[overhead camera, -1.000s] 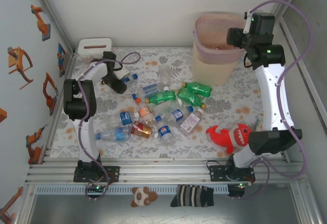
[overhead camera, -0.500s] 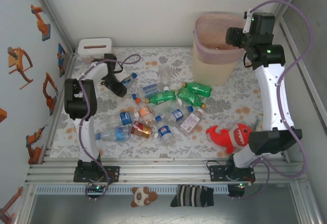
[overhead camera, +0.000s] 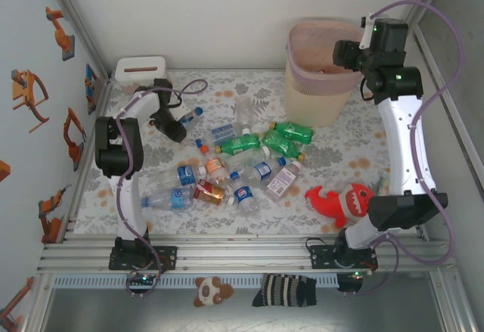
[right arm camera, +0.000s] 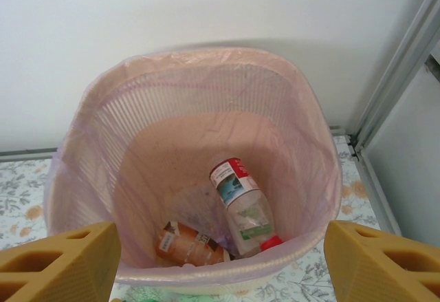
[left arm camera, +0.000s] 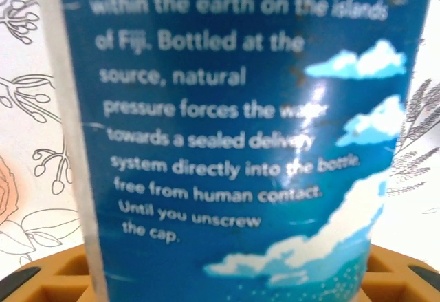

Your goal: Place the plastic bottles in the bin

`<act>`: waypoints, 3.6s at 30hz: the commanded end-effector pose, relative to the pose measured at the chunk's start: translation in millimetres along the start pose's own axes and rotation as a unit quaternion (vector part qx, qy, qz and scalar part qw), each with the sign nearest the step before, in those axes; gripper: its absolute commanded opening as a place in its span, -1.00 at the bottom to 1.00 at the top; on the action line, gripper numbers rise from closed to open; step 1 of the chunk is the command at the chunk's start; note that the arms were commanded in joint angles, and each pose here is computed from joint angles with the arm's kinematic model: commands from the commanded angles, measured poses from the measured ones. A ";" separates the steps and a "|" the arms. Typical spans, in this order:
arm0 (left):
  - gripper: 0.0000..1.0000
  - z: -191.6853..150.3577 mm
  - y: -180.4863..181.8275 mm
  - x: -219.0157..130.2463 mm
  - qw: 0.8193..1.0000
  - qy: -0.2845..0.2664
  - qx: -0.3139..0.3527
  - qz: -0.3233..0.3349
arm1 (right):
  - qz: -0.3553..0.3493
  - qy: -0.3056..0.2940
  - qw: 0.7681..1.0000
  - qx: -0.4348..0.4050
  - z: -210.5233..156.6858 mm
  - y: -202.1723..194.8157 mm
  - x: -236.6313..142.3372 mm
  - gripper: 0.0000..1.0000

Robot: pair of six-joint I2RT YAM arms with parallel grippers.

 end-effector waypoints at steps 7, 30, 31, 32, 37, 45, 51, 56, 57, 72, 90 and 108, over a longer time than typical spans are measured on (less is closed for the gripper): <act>-0.08 28.7 -26.9 -89.6 0.986 -0.154 -0.018 -0.059 | 0.086 -0.073 0.993 0.033 14.0 21.9 -32.0 0.53; -0.12 9.0 -195.6 -326.1 0.750 -0.488 0.159 -0.418 | 0.482 -0.279 0.831 0.007 53.9 149.0 -117.9 0.56; -0.12 5.7 -204.1 -333.4 0.739 -0.491 0.170 -0.428 | 0.497 -0.286 0.819 -0.002 55.3 156.4 -124.3 0.57; -0.12 2.5 -210.4 -338.9 0.732 -0.492 0.178 -0.436 | 0.509 -0.294 0.809 -0.010 57.0 162.4 -130.8 0.58; -0.12 -15.8 -242.9 -363.8 0.695 -0.493 0.224 -0.473 | 0.565 -0.321 0.758 -0.044 63.9 193.8 -161.0 0.64; -0.12 -37.3 -273.9 -383.7 0.666 -0.485 0.270 -0.498 | 0.618 -0.329 0.709 -0.084 67.4 230.4 -186.3 0.78; -0.12 -42.9 -285.6 -388.4 0.657 -0.478 0.286 -0.508 | 0.629 -0.324 0.699 -0.101 68.3 247.8 -190.4 0.81; -0.12 -47.7 -292.7 -392.5 0.650 -0.474 0.297 -0.514 | 0.643 -0.320 0.687 -0.108 67.2 258.1 -193.0 0.80; -0.12 -48.2 -293.7 -393.1 0.649 -0.473 0.299 -0.515 | 0.646 -0.319 0.685 -0.110 66.9 260.0 -193.4 0.78; -0.12 -51.0 -298.3 -392.9 0.650 -0.468 0.301 -0.517 | 0.657 -0.322 0.670 -0.127 65.2 269.6 -204.3 0.38; 0.29 -53.6 -292.0 -389.1 0.665 -0.480 0.294 -0.491 | 0.617 -0.325 0.706 -0.119 73.7 261.0 -202.1 0.09; 0.54 -52.3 -240.0 -348.9 0.744 -0.512 0.189 -0.387 | 0.347 -0.276 0.895 0.043 101.4 166.4 -103.0 -0.05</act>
Point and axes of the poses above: each hand's point on the last joint's axis, 136 mm out from that joint toward the fingers, its own x axis out along the fingers, its own y axis along the line the jaws close on, z = x × y, the point moved 3 cm from there along -x, back along the fingers, and after that the axes turned 15 degrees about -x, right-handed, at the moved point
